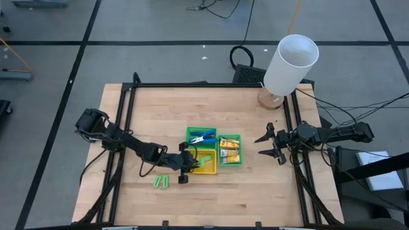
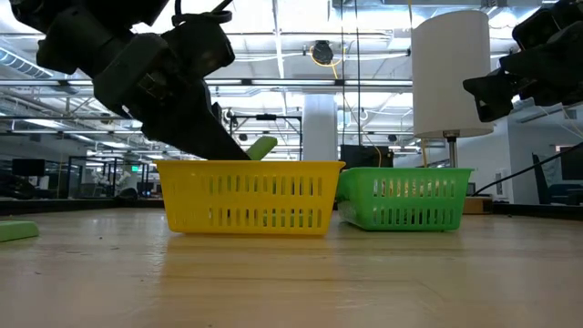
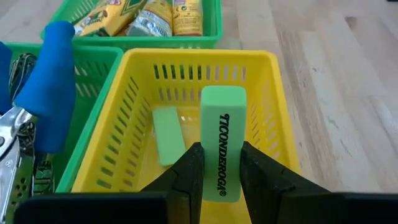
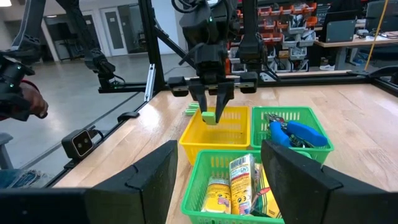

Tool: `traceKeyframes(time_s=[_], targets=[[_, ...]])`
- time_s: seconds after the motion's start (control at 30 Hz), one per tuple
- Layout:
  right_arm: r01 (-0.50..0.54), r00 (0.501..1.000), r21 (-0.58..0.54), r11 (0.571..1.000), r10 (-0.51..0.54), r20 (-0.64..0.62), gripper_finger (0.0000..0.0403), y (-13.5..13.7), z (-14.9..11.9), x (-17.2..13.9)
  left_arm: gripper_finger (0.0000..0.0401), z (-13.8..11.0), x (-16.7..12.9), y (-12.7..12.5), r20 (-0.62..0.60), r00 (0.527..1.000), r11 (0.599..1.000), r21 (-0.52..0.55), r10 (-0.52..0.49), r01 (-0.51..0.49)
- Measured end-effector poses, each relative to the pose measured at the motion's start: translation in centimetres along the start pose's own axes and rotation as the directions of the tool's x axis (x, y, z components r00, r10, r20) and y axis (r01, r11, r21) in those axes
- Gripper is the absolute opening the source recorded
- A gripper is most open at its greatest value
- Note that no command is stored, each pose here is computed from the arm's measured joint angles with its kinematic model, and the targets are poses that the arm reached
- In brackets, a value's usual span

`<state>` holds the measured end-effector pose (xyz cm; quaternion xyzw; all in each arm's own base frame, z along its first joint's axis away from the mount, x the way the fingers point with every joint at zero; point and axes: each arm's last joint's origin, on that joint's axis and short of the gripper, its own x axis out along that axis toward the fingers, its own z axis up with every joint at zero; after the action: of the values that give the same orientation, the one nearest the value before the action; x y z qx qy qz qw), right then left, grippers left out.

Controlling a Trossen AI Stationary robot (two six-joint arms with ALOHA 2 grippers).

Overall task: Pick & Place School Supplies
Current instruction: Put the green eraser into the yellow bin

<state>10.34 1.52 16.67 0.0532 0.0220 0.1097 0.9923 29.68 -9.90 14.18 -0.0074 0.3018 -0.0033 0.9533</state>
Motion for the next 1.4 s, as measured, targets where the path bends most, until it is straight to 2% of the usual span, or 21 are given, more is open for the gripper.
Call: traceKeyframes(time_s=[0.3,1.2,1.4], targets=[[0.000,1.000,0.000,1.000,0.000,0.000,0.0226,0.00,0.00,0.00,0.0088,0.45,-0.01,-0.10,0.046,0.999,1.000,-0.013,-0.009,0.010],[-0.001,1.000,0.000,1.000,0.001,0.000,0.0226,0.00,0.00,0.00,0.0088,0.44,-0.01,-0.09,0.045,0.999,1.000,-0.013,-0.009,0.010],[0.000,1.000,0.000,1.000,0.000,0.000,0.0226,0.00,0.00,0.00,0.0088,0.47,-0.01,0.04,0.054,0.998,0.996,-0.087,0.034,-0.030]])
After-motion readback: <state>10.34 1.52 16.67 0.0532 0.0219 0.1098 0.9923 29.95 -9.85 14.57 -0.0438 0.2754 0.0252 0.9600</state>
